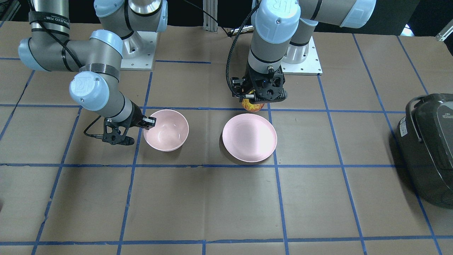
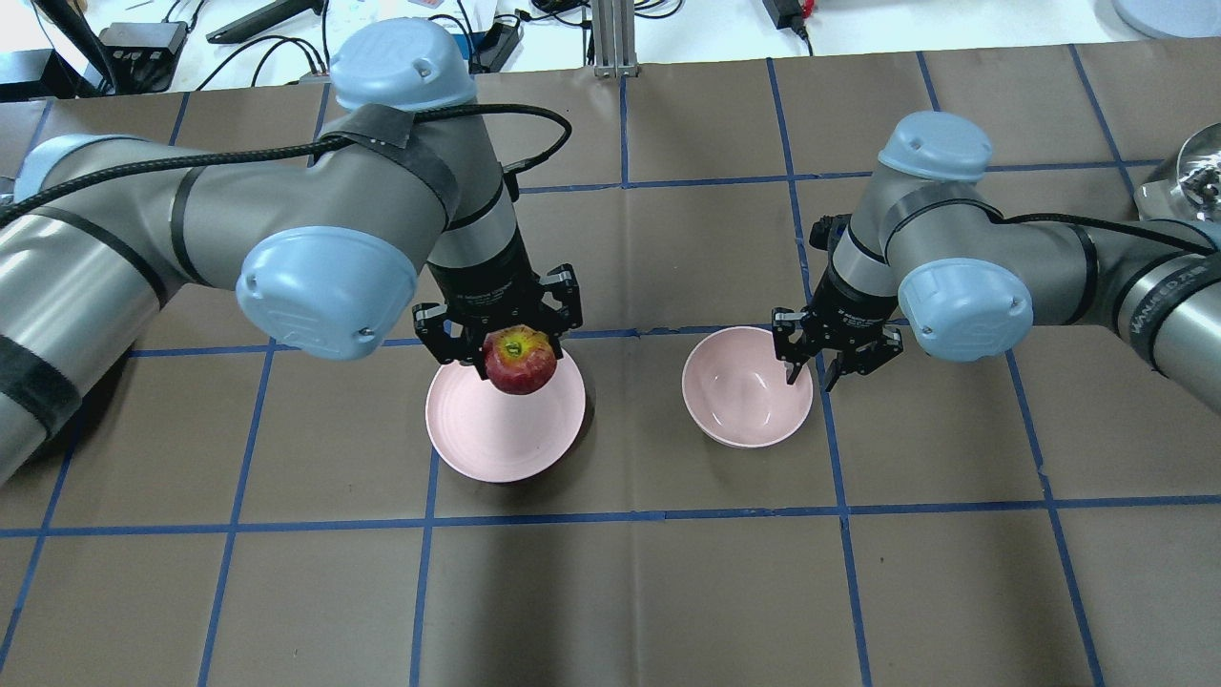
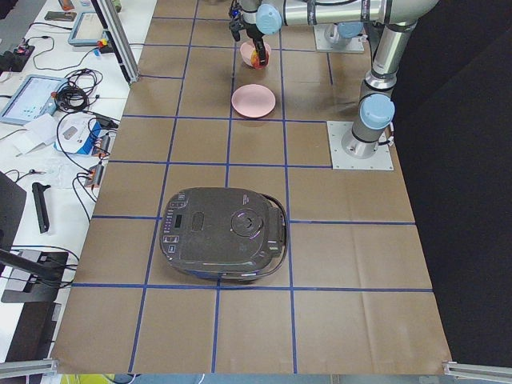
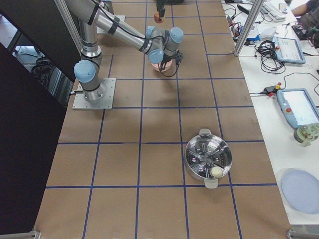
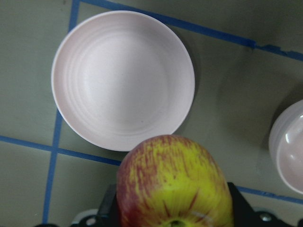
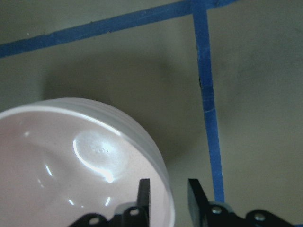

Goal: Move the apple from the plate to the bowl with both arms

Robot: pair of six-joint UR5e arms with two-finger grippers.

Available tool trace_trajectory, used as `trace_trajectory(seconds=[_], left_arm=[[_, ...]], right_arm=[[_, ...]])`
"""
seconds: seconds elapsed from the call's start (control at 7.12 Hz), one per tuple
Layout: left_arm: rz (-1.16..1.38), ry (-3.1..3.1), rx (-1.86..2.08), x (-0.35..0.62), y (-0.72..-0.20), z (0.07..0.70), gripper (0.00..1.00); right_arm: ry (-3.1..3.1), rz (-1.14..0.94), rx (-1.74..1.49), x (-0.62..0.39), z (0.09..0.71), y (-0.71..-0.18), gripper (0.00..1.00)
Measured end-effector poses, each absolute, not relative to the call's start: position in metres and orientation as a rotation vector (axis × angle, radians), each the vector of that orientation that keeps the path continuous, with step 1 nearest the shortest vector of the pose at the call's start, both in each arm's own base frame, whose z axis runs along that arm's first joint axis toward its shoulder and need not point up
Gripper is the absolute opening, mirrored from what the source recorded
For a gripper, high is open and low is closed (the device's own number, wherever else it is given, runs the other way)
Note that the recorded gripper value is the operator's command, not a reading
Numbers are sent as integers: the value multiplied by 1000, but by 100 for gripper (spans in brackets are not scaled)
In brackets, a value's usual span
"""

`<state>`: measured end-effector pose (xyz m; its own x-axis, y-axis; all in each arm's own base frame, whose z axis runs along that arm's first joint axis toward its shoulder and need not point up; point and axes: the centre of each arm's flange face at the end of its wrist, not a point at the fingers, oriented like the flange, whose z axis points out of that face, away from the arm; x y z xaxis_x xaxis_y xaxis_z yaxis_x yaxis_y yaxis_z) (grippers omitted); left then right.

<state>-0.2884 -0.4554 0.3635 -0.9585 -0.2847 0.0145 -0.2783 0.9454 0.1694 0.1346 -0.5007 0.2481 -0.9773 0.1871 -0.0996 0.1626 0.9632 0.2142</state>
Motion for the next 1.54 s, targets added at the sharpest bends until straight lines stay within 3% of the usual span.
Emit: trace_trajectory(seconds=[0.42, 0.7, 0.84, 0.98, 1.54], left_arm=[[-219, -2957, 784, -405, -470, 312, 34], [-248, -2871, 961, -473, -481, 265, 34], [-267, -2863, 983, -491, -478, 249, 61], [-278, -2867, 982, -499, -475, 239, 100], [-260, -2869, 906, -499, -473, 255, 100]], right_arm=[[3109, 174, 273, 114, 370, -555, 100], [3161, 118, 341, 79, 440, -560, 100], [3179, 102, 376, 56, 456, -557, 100], [3213, 104, 386, 42, 461, -555, 100], [3266, 117, 386, 31, 460, -552, 100]])
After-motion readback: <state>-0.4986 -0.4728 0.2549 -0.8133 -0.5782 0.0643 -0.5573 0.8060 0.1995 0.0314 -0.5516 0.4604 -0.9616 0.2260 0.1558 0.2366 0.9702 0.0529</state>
